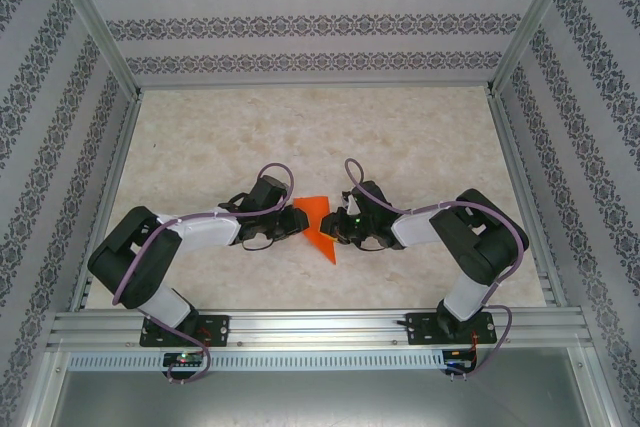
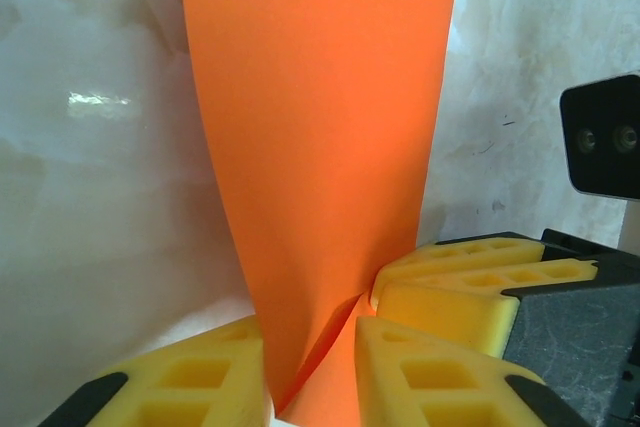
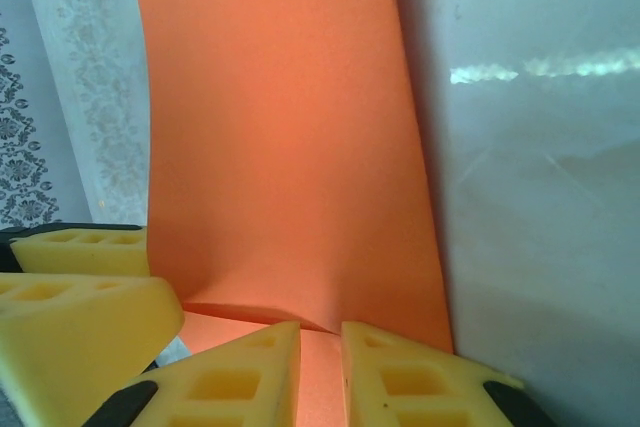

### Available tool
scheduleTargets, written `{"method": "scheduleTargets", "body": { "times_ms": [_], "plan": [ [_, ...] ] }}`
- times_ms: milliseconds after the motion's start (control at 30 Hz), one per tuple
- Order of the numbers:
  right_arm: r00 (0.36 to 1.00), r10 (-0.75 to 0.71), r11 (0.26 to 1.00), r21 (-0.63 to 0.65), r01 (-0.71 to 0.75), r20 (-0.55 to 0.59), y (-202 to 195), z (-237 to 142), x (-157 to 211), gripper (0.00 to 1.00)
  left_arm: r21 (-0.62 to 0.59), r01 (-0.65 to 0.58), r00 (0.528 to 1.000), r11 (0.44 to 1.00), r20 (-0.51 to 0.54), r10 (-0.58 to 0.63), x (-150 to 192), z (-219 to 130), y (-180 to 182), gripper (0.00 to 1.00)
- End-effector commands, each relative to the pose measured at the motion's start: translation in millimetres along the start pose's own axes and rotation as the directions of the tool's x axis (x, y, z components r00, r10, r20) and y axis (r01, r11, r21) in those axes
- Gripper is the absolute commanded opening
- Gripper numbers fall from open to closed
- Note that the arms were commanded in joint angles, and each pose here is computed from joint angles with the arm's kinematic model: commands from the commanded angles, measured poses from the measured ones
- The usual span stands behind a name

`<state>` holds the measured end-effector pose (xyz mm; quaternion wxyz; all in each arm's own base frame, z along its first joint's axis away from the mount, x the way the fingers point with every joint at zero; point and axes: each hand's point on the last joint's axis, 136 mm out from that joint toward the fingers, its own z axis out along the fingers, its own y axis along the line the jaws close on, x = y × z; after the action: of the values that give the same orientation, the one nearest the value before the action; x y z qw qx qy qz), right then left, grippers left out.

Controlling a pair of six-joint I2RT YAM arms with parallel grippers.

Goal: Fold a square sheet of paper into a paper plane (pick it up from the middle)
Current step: Turn over the paper at the center of the table, then fold the wing for the fifth time at the center of the table.

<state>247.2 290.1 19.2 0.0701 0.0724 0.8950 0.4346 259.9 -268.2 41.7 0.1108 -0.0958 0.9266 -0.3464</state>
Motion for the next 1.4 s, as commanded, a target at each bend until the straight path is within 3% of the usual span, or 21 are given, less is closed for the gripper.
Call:
{"method": "scheduleTargets", "body": {
  "times_ms": [0,333,533,733,833,1000,1267,1367],
  "plan": [
    [0.999,-0.004,0.995,0.095,0.0,0.039,-22,0,-4,0.19,0.052,-0.02,1.0,0.998,0.012,0.019,-6,1,-14,0.23],
    [0.997,-0.047,0.995,0.087,0.042,0.06,-6,-11,-9,0.22,0.06,-0.011,1.0,0.998,0.024,0.01,-9,-3,-18,0.01],
    [0.967,-0.221,0.964,0.181,0.196,0.13,15,-47,-17,0.3,0.042,0.016,0.999,0.999,0.039,-0.017,-10,-10,-19,0.0],
    [0.893,-0.417,0.895,0.25,0.37,0.171,27,-69,-9,0.34,0.047,0.019,0.999,0.999,0.026,-0.02,-12,-12,-25,0.0],
    [0.797,-0.58,0.797,0.319,0.513,0.167,32,-70,1,0.4,0.047,0.018,1.0,0.999,0.025,-0.019,-12,-12,-26,0.0],
    [0.543,-0.821,0.56,0.427,0.71,0.176,43,-69,13,0.47,0.039,0.021,1.0,0.999,0.016,-0.021,-11,-12,-26,0.0],
    [0.305,-0.952,0.259,0.484,0.836,-0.017,50,-40,38,0.48,0.032,0.022,1.0,0.999,0.013,-0.023,-11,-11,-25,0.0],
    [0.282,-0.953,0.188,0.507,0.841,-0.114,43,-23,41,0.43,0.032,0.022,1.0,0.999,0.008,-0.022,-11,-11,-25,0.0]
  ]
}}
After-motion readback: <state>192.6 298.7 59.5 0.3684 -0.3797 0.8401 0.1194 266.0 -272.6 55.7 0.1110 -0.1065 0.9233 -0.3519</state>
